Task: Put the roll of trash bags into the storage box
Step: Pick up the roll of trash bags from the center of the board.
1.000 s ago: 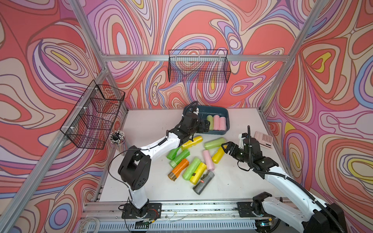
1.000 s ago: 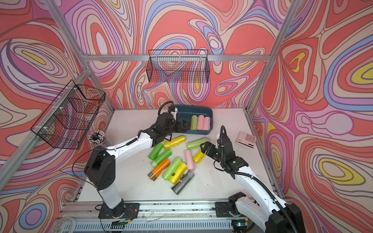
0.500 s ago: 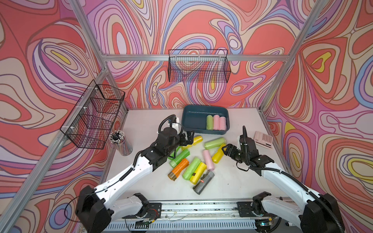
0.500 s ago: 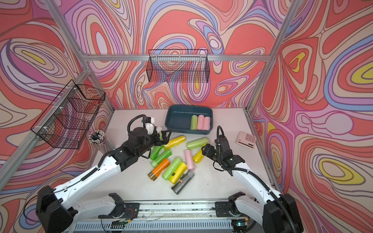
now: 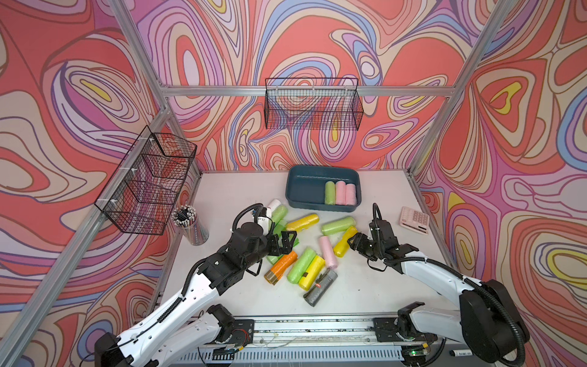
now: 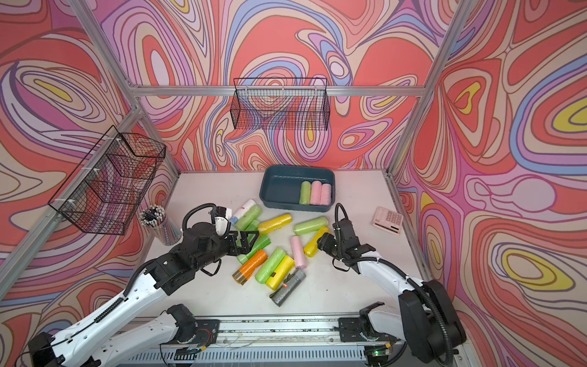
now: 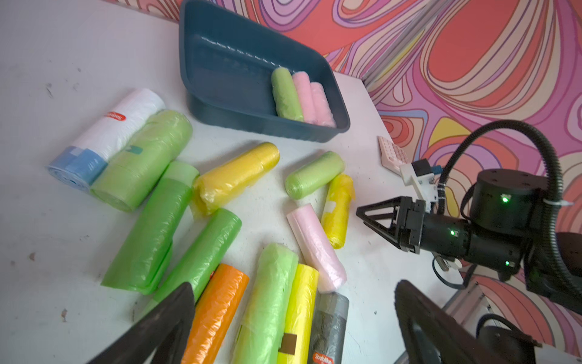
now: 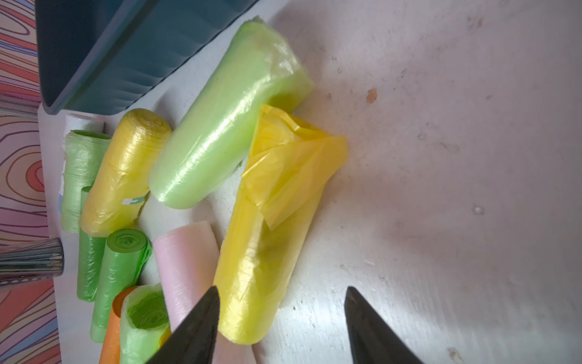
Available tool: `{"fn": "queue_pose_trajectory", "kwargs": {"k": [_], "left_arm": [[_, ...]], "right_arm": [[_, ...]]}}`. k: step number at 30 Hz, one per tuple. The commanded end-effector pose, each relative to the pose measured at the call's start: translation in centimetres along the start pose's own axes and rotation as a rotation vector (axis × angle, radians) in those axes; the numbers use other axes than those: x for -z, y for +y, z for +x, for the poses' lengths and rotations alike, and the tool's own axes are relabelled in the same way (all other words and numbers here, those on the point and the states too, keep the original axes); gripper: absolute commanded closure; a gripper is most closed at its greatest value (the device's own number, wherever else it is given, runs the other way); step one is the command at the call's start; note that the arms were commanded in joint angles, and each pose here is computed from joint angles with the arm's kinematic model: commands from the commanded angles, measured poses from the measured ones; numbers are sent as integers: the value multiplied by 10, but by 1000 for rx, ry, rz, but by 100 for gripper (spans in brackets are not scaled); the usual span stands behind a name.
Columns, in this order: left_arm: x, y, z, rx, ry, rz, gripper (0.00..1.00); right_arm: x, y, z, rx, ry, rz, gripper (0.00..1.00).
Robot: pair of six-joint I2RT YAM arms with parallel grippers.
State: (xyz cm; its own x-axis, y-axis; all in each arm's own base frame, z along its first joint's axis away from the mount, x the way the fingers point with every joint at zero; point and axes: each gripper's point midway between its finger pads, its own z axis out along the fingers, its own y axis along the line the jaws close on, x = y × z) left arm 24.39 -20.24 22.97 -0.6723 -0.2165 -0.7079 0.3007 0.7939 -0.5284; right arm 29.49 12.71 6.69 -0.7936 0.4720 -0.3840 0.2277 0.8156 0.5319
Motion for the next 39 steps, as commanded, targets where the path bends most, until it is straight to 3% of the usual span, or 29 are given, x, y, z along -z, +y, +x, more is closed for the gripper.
{"fn": "queue_pose_trajectory", "kwargs": {"k": [1,10,39], "left_arm": [[-3,-6,26,42,95,70,0],[-14,-11,42,65,130,133,0],[-20,-29,29,24,111,195,0]], "right_arm": [[-9,4,1,-36,-10,-24,38],[-31,16,0,-53,-9,-26,39],[-53,-5,0,-128,-83,131,46]]}}
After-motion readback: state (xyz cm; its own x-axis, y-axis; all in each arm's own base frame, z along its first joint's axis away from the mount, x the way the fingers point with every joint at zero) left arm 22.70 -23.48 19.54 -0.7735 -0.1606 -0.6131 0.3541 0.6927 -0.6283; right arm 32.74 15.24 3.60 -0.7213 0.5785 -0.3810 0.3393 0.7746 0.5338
